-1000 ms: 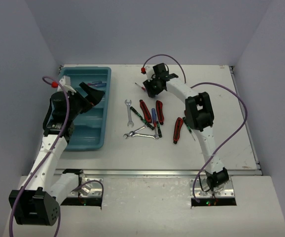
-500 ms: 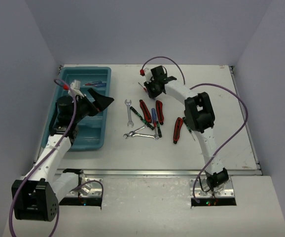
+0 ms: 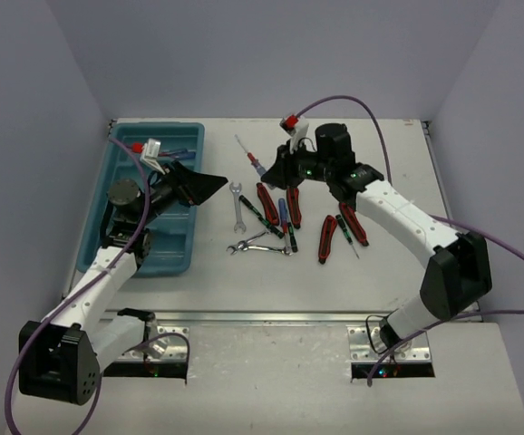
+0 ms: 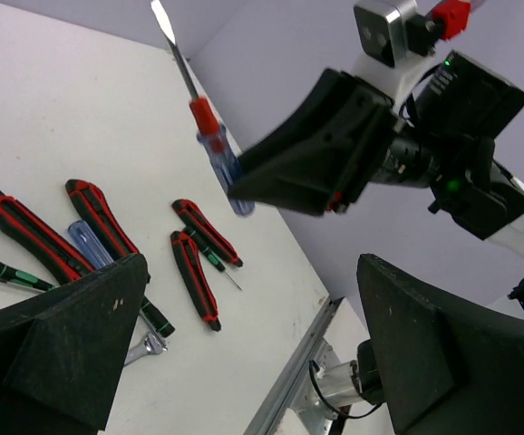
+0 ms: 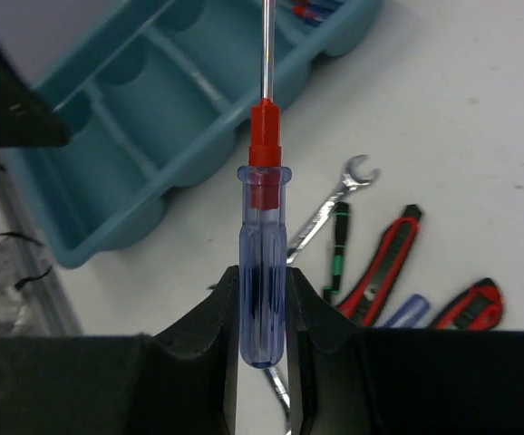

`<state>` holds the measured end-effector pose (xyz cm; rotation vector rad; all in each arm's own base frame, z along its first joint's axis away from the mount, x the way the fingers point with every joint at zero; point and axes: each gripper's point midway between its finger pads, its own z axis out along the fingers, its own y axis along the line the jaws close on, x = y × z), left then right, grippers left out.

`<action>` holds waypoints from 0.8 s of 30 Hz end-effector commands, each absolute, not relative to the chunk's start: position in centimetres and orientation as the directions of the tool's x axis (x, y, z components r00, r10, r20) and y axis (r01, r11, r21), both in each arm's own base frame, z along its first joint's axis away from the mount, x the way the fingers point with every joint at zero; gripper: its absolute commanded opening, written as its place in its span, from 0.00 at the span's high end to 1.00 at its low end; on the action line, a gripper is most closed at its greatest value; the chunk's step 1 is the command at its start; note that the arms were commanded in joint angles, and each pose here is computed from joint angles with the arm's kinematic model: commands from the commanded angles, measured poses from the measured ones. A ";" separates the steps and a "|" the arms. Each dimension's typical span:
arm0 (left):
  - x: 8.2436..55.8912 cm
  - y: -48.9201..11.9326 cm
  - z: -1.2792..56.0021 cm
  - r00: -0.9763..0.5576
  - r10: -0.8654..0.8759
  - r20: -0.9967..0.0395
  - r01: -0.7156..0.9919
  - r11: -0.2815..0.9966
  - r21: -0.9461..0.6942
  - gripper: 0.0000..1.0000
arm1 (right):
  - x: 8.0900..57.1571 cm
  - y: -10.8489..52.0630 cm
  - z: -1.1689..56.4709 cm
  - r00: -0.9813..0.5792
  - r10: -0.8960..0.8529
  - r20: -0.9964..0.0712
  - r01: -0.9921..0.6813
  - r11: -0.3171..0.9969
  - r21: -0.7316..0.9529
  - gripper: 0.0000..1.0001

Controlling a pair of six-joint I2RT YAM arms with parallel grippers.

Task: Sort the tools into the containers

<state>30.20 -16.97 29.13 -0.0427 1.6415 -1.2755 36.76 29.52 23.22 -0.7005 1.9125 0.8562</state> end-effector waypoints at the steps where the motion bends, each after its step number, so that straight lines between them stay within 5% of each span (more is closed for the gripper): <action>1: 29.7 -17.7 32.4 -0.418 -0.556 -0.718 0.635 0.387 -0.669 0.05 | 30.2 35.1 27.4 -0.402 -0.065 -0.913 -0.873 0.326 0.361 1.00; 9: 30.6 -17.9 31.5 -0.456 -0.552 -0.698 0.604 0.385 -0.698 0.22 | 26.9 37.3 28.6 -0.396 -0.070 -0.916 -0.900 0.230 0.371 1.00; 16: 29.6 -18.1 32.2 -0.460 -0.557 -0.692 0.618 0.360 -0.699 0.99 | 27.4 38.0 28.1 -0.407 -0.065 -0.911 -0.886 0.270 0.376 1.00; 20: 29.7 -17.9 32.3 -0.457 -0.569 -0.684 0.602 0.368 -0.708 1.00 | 28.5 37.8 27.4 -0.417 -0.061 -0.907 -0.866 0.330 0.376 0.96; 21: 30.0 -17.8 32.3 -0.457 -0.575 -0.679 0.589 0.377 -0.715 1.00 | 28.6 37.7 27.1 -0.421 -0.063 -0.905 -0.862 0.340 0.377 0.88; 24: 32.5 -16.8 31.2 -0.458 -0.609 -0.648 0.478 0.446 -0.757 1.00 | 29.6 36.4 26.2 -0.432 -0.059 -0.900 -0.819 0.443 0.364 0.07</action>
